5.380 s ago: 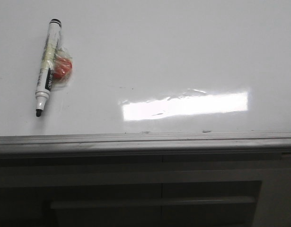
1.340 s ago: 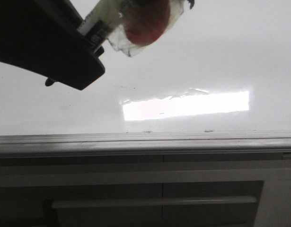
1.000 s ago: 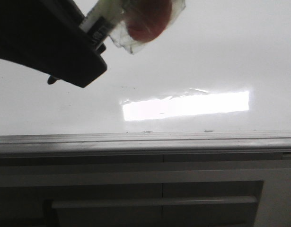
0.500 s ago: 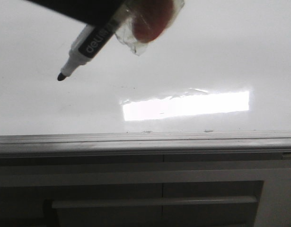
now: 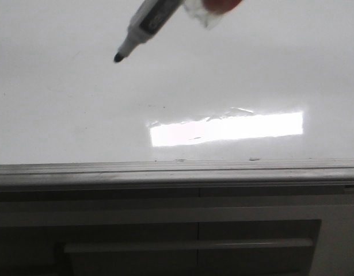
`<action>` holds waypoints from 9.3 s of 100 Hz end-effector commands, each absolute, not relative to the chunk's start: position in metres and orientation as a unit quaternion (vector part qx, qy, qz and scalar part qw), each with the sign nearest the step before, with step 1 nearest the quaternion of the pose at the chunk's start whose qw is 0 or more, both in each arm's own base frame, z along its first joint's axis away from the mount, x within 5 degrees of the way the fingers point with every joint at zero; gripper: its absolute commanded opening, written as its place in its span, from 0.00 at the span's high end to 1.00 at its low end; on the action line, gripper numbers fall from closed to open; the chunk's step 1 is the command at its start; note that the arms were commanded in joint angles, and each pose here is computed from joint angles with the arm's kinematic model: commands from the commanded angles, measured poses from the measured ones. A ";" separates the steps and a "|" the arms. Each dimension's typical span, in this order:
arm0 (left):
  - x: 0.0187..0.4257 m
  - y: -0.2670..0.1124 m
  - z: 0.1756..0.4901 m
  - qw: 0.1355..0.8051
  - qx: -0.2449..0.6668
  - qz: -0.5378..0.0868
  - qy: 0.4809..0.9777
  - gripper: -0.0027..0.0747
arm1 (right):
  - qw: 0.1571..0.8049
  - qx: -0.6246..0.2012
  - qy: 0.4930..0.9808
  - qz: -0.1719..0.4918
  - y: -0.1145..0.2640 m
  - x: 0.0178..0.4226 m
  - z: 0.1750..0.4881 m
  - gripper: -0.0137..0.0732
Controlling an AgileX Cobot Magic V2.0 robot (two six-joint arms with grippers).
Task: Write number 0 on whiteboard
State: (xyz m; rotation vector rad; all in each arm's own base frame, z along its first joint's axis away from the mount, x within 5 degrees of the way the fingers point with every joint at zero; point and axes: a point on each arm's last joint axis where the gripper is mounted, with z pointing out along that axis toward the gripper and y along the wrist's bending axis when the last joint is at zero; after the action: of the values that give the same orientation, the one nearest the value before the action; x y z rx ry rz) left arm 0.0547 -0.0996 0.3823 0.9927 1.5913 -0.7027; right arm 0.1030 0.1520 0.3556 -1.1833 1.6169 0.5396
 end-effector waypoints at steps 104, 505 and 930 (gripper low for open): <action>0.050 -0.038 0.352 0.635 0.226 -0.285 0.682 0.98 | 0.674 -0.334 0.645 0.133 0.145 0.171 0.340 0.90; 0.045 -0.133 0.363 0.395 0.541 -0.282 0.687 0.74 | 0.468 -0.626 0.567 0.259 0.243 0.086 0.396 0.90; 0.083 -0.049 0.342 0.616 0.087 -0.260 0.739 0.99 | 0.741 -0.326 0.553 0.198 0.059 0.058 0.331 0.91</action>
State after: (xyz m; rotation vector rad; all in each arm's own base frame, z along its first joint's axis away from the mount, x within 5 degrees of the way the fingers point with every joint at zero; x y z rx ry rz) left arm 0.0928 -0.0557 0.3468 0.1839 1.7584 -0.5648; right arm 0.0596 0.0670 0.3250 -0.8284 1.3277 0.4509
